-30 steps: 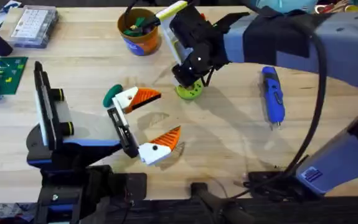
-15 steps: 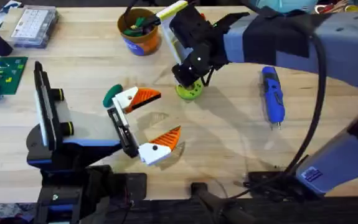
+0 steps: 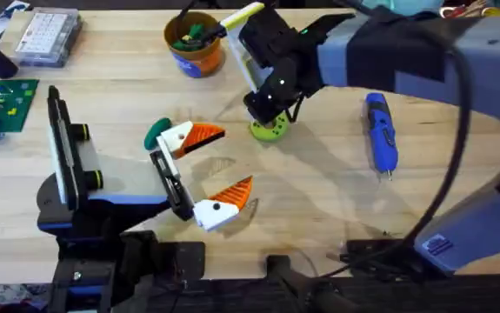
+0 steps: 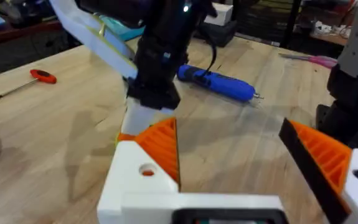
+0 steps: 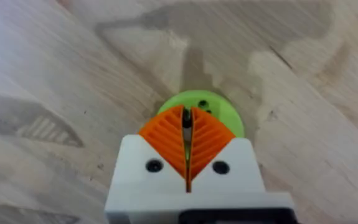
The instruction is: Pick up the gripper from the table and insert it into the empty holder that is missing its gripper. Then pick up a screw, insert it into the mounting hole, and use the screwdriver to tighten it. Finally, clean up the table by picking up the vegetable and placing it into the bucket.
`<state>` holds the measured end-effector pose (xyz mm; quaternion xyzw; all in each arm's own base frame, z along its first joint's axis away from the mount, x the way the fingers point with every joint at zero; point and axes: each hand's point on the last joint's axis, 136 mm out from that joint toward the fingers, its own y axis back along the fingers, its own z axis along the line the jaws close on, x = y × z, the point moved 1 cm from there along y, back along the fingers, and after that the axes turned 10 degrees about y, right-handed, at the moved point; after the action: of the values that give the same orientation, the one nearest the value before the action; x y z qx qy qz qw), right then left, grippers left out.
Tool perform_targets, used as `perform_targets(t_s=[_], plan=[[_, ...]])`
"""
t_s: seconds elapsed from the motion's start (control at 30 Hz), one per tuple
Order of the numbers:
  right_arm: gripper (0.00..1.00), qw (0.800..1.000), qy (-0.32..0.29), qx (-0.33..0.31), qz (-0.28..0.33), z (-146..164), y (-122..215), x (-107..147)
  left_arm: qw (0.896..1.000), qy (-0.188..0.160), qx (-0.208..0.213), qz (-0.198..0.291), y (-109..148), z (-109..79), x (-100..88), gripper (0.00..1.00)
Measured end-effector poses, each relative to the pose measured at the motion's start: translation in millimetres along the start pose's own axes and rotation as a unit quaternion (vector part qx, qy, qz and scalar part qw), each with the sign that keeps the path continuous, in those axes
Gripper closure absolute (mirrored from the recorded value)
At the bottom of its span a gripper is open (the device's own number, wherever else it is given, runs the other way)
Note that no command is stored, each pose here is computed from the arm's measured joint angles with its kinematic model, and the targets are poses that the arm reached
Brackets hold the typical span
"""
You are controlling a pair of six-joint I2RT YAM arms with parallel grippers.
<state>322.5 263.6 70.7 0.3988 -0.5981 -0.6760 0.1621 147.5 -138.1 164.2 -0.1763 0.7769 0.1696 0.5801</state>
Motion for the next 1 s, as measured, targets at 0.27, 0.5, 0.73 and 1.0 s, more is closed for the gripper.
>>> perform_targets(t_s=[0.27,0.5,0.73,1.0], plan=[[0.994,0.999,0.001,0.006,-0.042,-2.3,54.4,-22.4,1.0,0.0,0.0,0.0,0.0,0.0,0.0,0.012],[0.994,0.996,0.002,0.013,-0.088,-3.6,105.9,-38.3,1.0,0.0,0.0,0.0,0.0,0.0,0.0,0.012],[0.994,0.996,0.008,0.01,-0.092,3.0,140.8,-37.3,1.0,0.0,0.0,0.0,0.0,0.0,0.0,0.012],[0.994,0.992,0.056,-0.031,-0.107,44.7,181.5,-49.4,1.0,0.0,0.0,0.0,0.0,0.0,0.0,0.012]])
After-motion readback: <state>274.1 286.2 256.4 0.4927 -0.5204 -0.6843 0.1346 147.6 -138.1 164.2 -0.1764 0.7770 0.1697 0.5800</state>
